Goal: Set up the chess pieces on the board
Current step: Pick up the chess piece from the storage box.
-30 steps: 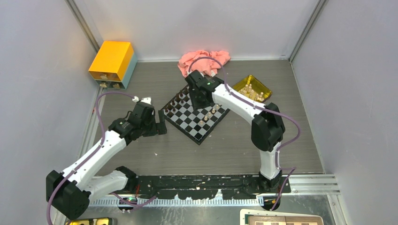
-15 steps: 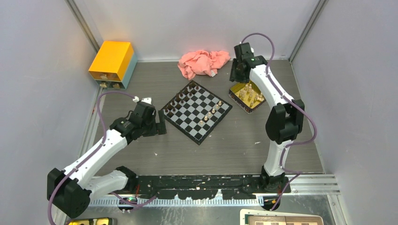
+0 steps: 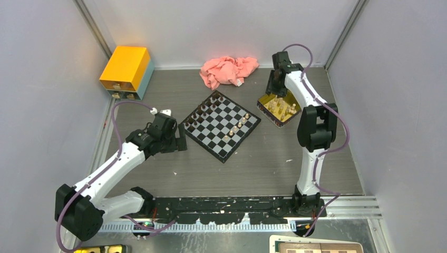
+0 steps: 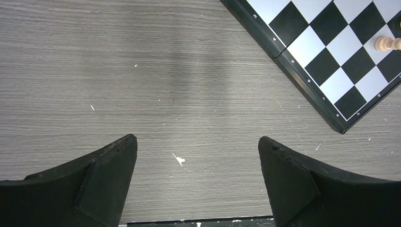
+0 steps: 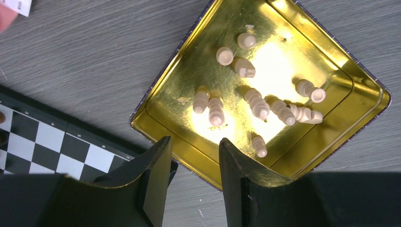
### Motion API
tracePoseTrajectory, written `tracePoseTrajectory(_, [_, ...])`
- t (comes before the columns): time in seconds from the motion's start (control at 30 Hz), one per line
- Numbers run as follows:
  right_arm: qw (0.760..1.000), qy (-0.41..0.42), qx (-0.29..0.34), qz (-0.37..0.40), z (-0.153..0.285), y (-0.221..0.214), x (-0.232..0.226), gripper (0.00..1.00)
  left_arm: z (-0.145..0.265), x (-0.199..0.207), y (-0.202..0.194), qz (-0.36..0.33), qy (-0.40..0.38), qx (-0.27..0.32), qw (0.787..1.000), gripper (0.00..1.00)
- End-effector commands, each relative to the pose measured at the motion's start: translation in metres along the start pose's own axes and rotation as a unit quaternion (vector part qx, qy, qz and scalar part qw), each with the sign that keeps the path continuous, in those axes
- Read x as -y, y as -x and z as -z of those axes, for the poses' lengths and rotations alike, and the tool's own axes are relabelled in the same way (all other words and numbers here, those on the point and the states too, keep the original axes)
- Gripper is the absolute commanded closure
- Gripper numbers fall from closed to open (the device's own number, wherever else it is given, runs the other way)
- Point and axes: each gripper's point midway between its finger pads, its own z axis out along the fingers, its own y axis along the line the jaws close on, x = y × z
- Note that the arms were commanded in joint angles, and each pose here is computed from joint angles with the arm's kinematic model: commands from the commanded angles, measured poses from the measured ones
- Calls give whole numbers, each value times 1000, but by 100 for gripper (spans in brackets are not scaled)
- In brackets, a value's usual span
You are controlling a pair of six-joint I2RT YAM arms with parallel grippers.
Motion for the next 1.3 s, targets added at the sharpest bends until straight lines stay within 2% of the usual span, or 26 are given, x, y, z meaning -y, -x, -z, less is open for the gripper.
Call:
tracePoseTrajectory(0.0, [1000, 13, 21, -19, 0, 15, 2, 53, 4, 5, 19, 10, -1, 23, 1000, 0])
tracePoseTrajectory(0.57, [999, 17, -23, -37, -36, -10, 12, 53, -3, 9, 21, 5, 4, 13, 1000, 0])
tracePoseTrajectory(1.27, [998, 18, -31, -48, -44, -14, 20, 58, -9, 11, 21, 2, 4, 8, 1000, 0])
